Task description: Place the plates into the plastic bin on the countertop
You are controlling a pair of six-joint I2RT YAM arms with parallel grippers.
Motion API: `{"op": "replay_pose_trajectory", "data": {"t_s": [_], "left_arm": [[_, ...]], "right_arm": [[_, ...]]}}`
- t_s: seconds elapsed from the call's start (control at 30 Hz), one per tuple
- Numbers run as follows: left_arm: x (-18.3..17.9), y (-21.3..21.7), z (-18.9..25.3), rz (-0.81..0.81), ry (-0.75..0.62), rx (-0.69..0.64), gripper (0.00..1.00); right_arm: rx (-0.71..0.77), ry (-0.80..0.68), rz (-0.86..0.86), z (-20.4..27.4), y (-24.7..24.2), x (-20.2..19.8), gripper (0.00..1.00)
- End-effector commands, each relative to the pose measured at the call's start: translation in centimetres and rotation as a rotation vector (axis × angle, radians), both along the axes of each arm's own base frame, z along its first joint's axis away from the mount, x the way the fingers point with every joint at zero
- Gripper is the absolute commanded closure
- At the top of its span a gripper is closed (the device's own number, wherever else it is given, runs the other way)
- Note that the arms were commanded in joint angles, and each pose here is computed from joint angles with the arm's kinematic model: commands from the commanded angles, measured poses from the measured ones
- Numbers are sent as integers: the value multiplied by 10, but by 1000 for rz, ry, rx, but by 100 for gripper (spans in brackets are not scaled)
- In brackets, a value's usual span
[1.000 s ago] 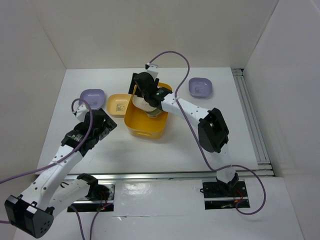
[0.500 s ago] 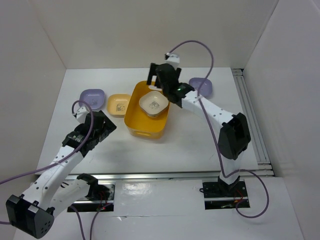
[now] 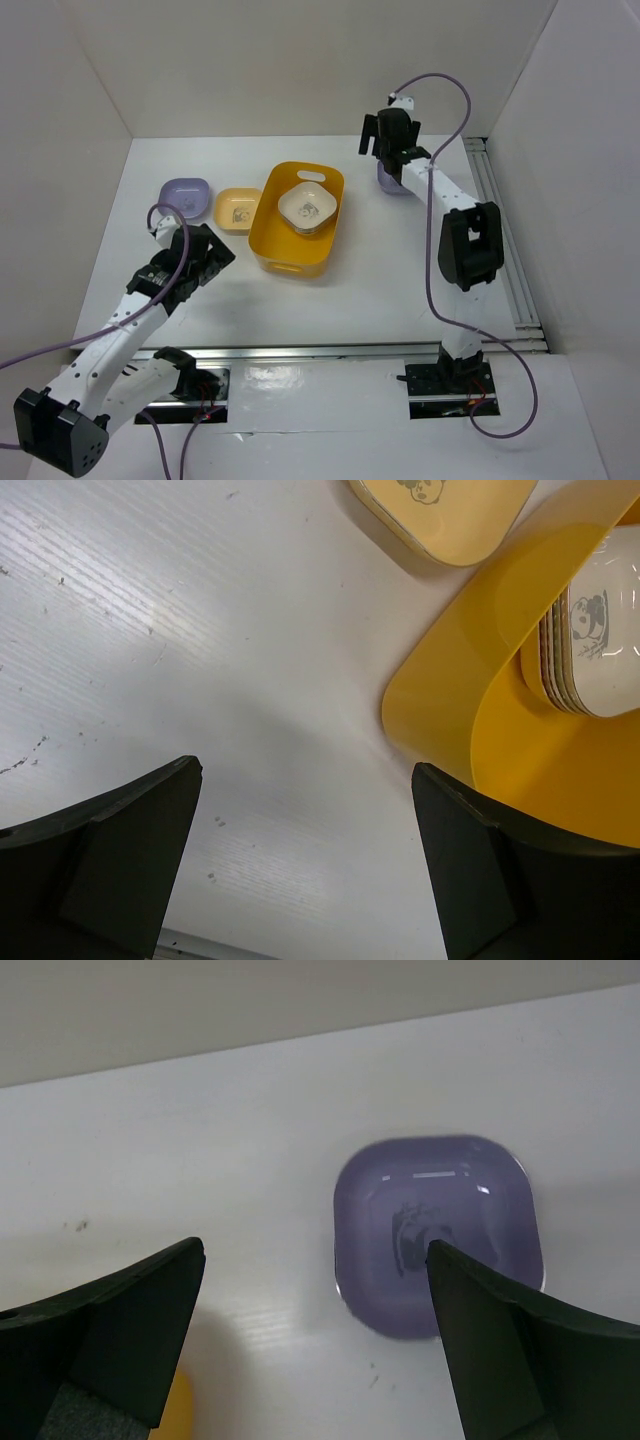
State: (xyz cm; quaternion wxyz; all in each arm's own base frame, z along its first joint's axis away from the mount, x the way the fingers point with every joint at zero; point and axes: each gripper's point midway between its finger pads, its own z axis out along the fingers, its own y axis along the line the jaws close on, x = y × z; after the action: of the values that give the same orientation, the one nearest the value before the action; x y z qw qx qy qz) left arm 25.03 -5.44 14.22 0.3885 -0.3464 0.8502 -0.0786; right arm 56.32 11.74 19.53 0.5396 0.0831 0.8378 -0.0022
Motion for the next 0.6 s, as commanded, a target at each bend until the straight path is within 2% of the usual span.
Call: {"op": "replay_pose_trajectory", "data": {"t_s": [0.0, 0.17, 0.37, 0.5, 0.53, 0.57], "left_arm": [[3, -2, 0, -23, -13, 1, 0], [1, -3, -4, -30, -1, -3, 0], [-1, -2, -5, -30, 7, 0, 0], [0, -1, -5, -24, 5, 6, 0], [0, -1, -5, -24, 5, 6, 0], [0, -1, -5, -24, 5, 6, 0]], "right_arm": [[-47, 40, 40, -16, -6, 27, 2], [-72, 145, 21, -64, -14, 45, 8], [-48, 243, 23, -121, -22, 45, 14], [-27, 286, 22, -143, -25, 39, 30], [-21, 288, 32, -145, -24, 37, 43], [-21, 291, 32, -149, -24, 35, 50]]}}
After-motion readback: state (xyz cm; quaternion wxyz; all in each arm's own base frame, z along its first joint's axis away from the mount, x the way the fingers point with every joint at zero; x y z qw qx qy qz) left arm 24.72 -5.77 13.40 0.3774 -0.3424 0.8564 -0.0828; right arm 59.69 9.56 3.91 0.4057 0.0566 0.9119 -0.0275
